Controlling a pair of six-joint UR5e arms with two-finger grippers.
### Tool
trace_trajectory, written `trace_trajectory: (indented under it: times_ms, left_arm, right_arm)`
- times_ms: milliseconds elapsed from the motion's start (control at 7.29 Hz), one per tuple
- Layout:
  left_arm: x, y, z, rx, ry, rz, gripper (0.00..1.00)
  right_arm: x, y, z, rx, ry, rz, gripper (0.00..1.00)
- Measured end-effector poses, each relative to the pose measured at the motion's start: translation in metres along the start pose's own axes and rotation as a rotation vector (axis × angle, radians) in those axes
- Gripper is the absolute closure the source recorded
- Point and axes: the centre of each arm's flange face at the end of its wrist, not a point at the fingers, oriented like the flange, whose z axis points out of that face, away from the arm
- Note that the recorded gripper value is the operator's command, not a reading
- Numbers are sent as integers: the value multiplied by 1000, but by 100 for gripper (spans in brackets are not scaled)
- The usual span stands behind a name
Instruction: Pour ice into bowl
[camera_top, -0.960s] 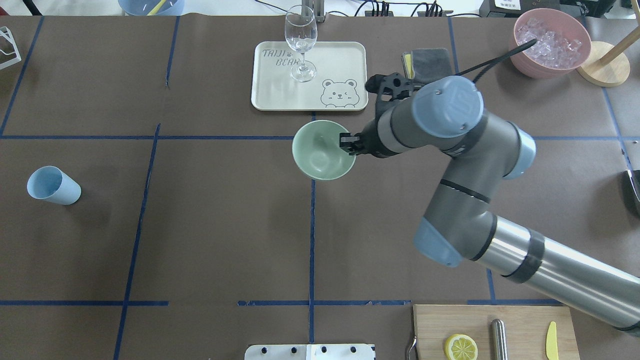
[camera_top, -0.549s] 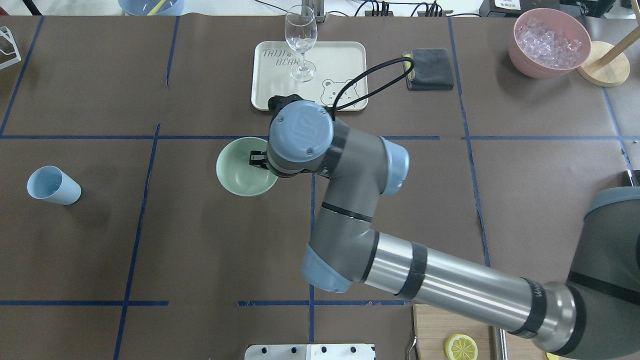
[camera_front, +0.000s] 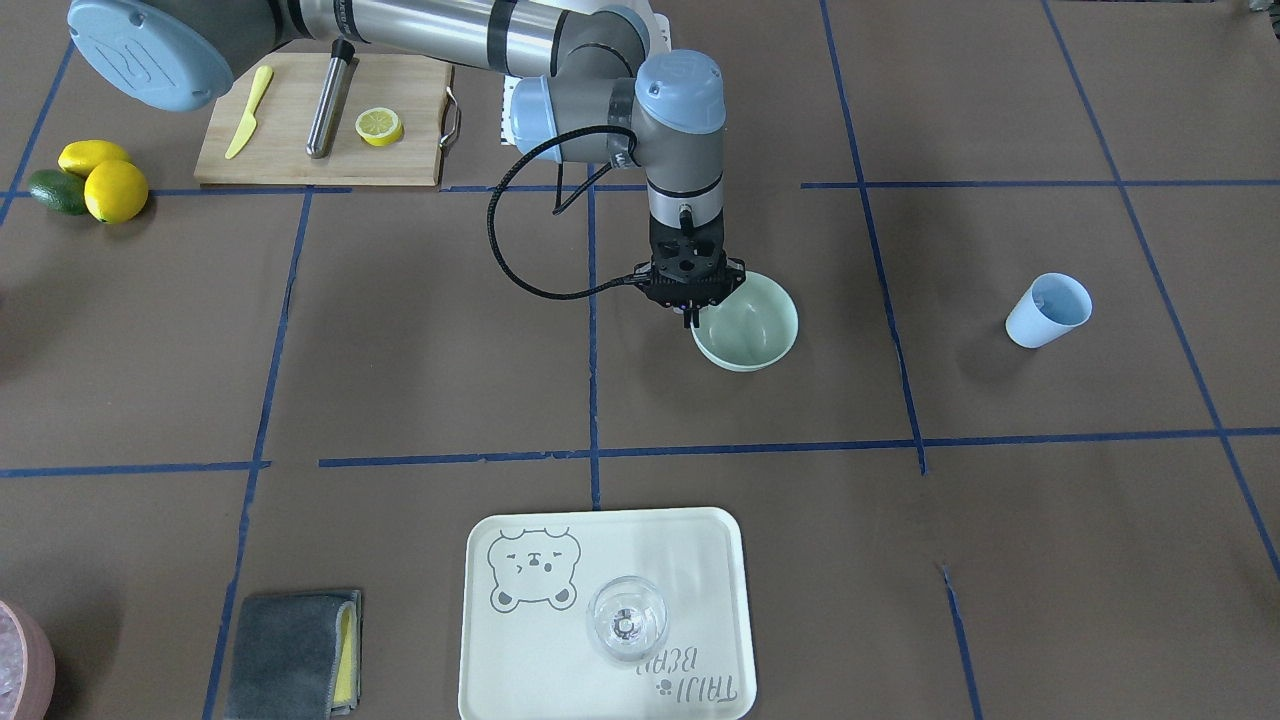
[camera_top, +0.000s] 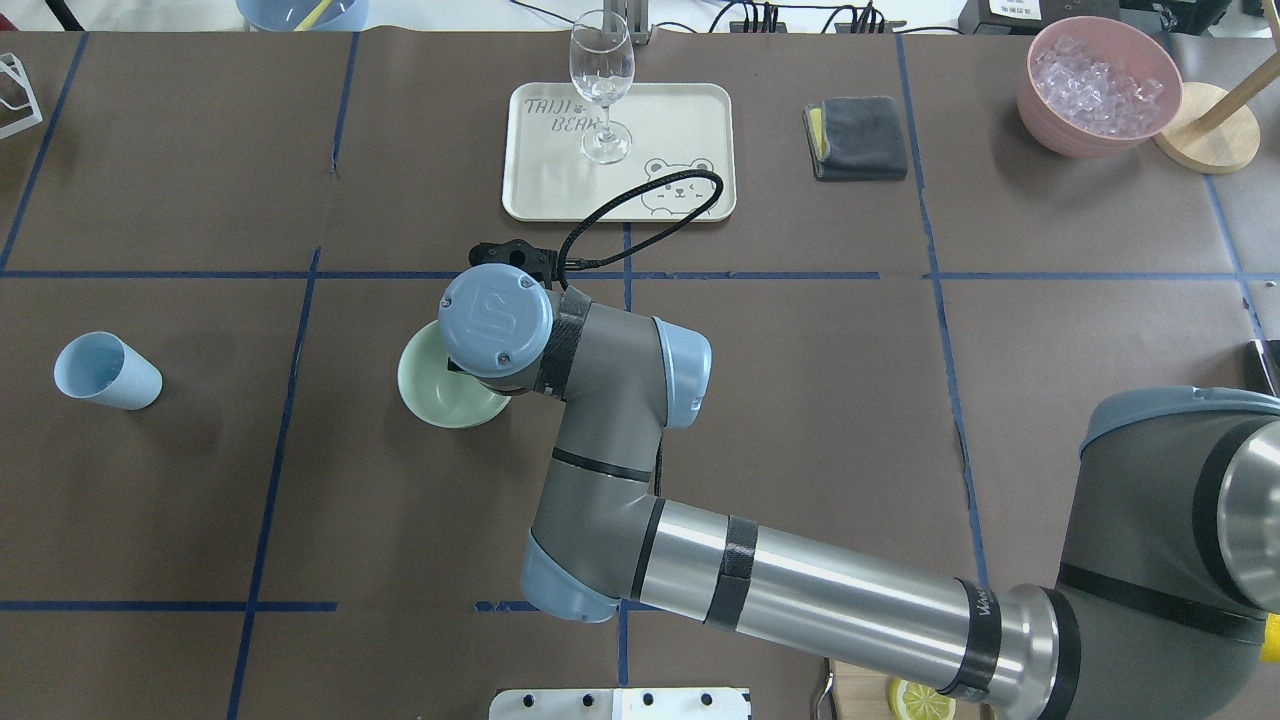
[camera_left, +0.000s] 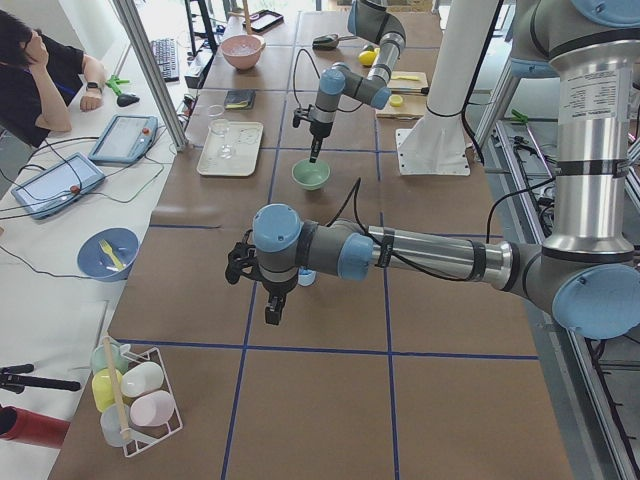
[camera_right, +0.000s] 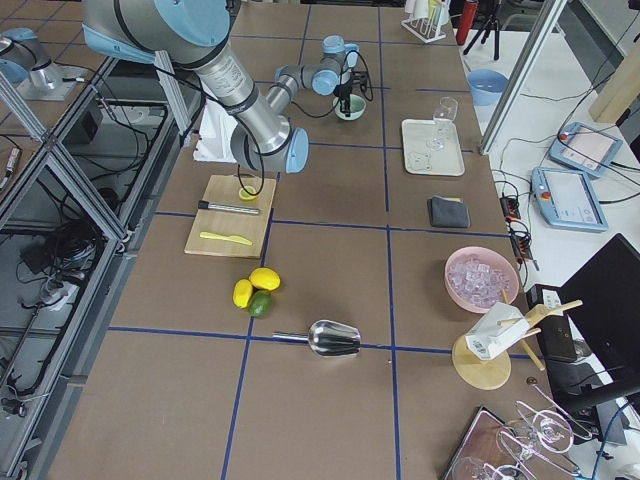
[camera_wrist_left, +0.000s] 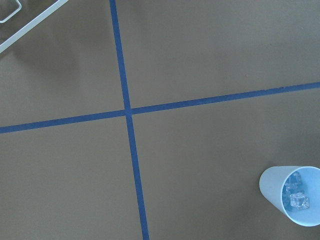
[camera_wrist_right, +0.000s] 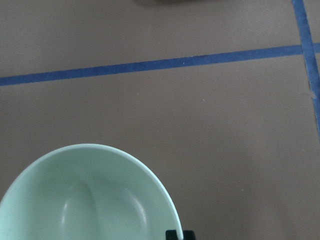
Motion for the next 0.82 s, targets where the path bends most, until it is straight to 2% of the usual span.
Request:
trace_trajectory:
  times_ms: [137,412,549,823]
  left_arm:
    - [0,0,0,-1,0,-1,0]
    - [-1,1,1,-3,0,-4,0]
    - [-1,1,1,-3,0,-4,0]
    - [2,-1,-2,5,-3,6,0]
  right_arm:
    - [-1,2,1,-2,1,-2,0]
    - [-2,0,-7,2,-13,-5,0]
    - [0,-13,-21,5,-34,-1,0]
    - [34,-79,-57,-17,-55,-11,0]
